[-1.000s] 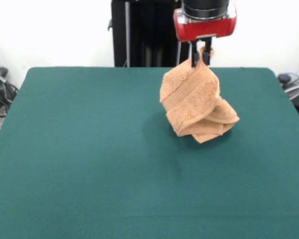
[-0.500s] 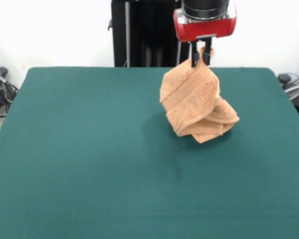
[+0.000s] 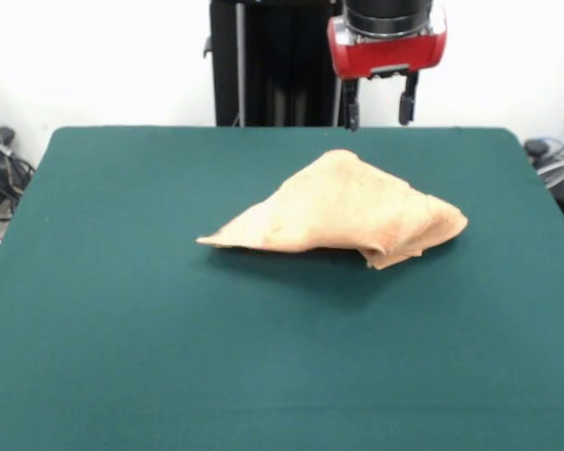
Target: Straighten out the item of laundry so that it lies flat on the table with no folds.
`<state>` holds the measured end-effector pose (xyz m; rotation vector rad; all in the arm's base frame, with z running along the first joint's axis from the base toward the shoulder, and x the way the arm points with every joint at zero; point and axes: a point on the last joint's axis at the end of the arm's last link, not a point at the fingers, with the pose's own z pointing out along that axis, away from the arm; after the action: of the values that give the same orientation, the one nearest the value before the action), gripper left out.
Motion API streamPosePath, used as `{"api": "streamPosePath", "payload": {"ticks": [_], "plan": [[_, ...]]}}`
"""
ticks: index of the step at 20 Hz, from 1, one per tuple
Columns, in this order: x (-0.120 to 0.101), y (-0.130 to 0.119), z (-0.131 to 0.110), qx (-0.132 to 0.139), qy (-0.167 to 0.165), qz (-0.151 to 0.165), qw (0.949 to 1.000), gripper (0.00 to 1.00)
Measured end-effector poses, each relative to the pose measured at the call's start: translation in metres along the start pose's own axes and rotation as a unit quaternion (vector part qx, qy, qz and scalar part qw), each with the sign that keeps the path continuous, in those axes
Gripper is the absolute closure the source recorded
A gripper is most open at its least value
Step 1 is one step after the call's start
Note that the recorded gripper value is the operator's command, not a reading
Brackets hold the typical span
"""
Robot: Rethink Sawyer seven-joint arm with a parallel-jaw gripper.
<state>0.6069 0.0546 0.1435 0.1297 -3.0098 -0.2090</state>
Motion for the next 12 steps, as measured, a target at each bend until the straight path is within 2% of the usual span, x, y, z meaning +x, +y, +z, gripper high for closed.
{"api": "streamPosePath", "payload": {"ticks": [6,12], "plan": [[0.0,0.0,-0.003,0.002,-0.003,0.0,1.0,0.0],[0.009,0.005,-0.015,0.012,-0.026,-0.004,0.9996,0.0]]}}
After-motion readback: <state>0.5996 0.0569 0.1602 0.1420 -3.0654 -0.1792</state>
